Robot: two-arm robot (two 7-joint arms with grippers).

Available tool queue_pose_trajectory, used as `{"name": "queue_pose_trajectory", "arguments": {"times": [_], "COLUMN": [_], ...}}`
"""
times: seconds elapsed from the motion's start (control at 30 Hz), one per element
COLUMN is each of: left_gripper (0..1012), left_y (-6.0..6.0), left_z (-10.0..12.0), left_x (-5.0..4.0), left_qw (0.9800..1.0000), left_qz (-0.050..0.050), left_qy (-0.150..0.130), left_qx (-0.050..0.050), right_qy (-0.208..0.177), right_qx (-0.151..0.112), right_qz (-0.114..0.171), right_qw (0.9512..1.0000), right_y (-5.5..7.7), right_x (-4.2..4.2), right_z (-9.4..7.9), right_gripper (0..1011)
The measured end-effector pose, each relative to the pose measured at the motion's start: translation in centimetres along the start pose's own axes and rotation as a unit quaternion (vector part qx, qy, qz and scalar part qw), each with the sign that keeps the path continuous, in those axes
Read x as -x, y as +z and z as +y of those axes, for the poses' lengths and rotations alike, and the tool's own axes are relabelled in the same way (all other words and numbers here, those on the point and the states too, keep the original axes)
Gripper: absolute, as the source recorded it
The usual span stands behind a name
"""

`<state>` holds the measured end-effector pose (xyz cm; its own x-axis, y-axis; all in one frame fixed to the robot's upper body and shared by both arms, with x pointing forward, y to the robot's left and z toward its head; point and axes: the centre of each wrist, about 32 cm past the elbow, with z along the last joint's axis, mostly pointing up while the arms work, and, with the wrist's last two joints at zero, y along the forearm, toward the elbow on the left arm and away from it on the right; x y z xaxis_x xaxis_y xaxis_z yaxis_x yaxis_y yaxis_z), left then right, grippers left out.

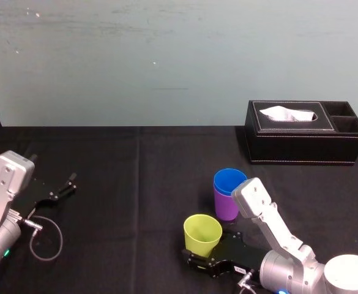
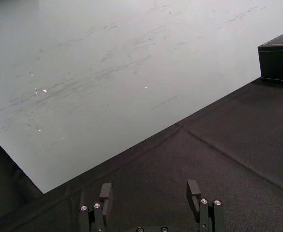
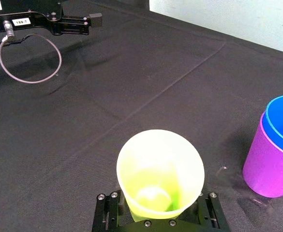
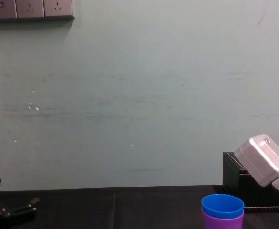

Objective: Stack the three plastic cups sequentially using one hand.

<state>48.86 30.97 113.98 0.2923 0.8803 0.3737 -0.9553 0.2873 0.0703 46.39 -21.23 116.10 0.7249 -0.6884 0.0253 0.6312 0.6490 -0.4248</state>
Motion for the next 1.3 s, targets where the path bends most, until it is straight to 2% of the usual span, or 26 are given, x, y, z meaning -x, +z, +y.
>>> {"name": "queue_pose_trajectory", "arguments": {"times": [0.27, 0.47, 0.5, 0.53, 0.83, 1.03, 1.17, 1.3], "left_gripper": [1000, 1000, 1000, 1000, 1000, 1000, 1000, 1000], "left_y": [0.0, 0.0, 0.0, 0.0, 0.0, 0.0, 0.0, 0.0], "left_z": [0.0, 0.0, 0.0, 0.0, 0.0, 0.0, 0.0, 0.0], "left_x": [0.0, 0.0, 0.0, 0.0, 0.0, 0.0, 0.0, 0.0], "left_qw": [1.0, 1.0, 1.0, 1.0, 1.0, 1.0, 1.0, 1.0], "left_qz": [0.0, 0.0, 0.0, 0.0, 0.0, 0.0, 0.0, 0.0], "left_qy": [0.0, 0.0, 0.0, 0.0, 0.0, 0.0, 0.0, 0.0], "left_qx": [0.0, 0.0, 0.0, 0.0, 0.0, 0.0, 0.0, 0.0], "right_qy": [-0.001, -0.003, -0.006, -0.006, -0.021, -0.033, -0.045, -0.063], "right_qx": [0.0, -0.004, -0.008, -0.008, -0.03, -0.057, -0.063, -0.066], "right_qz": [-0.001, -0.017, -0.023, -0.023, -0.046, -0.057, -0.056, -0.052], "right_qw": [1.0, 0.9999, 0.9997, 0.9997, 0.9983, 0.9962, 0.9954, 0.9945], "right_y": [0.0, 0.8, 1.5, 1.5, 4.9, 7.1, 7.8, 8.5], "right_x": [0.0, -0.09, -0.28, -0.28, -1.28, -2.2, -2.77, -3.74], "right_z": [0.0, -0.4, -0.7, -0.7, -1.9, -2.8, -3.1, -3.5], "right_gripper": [705, 705, 705, 705, 705, 705, 705, 705]}}
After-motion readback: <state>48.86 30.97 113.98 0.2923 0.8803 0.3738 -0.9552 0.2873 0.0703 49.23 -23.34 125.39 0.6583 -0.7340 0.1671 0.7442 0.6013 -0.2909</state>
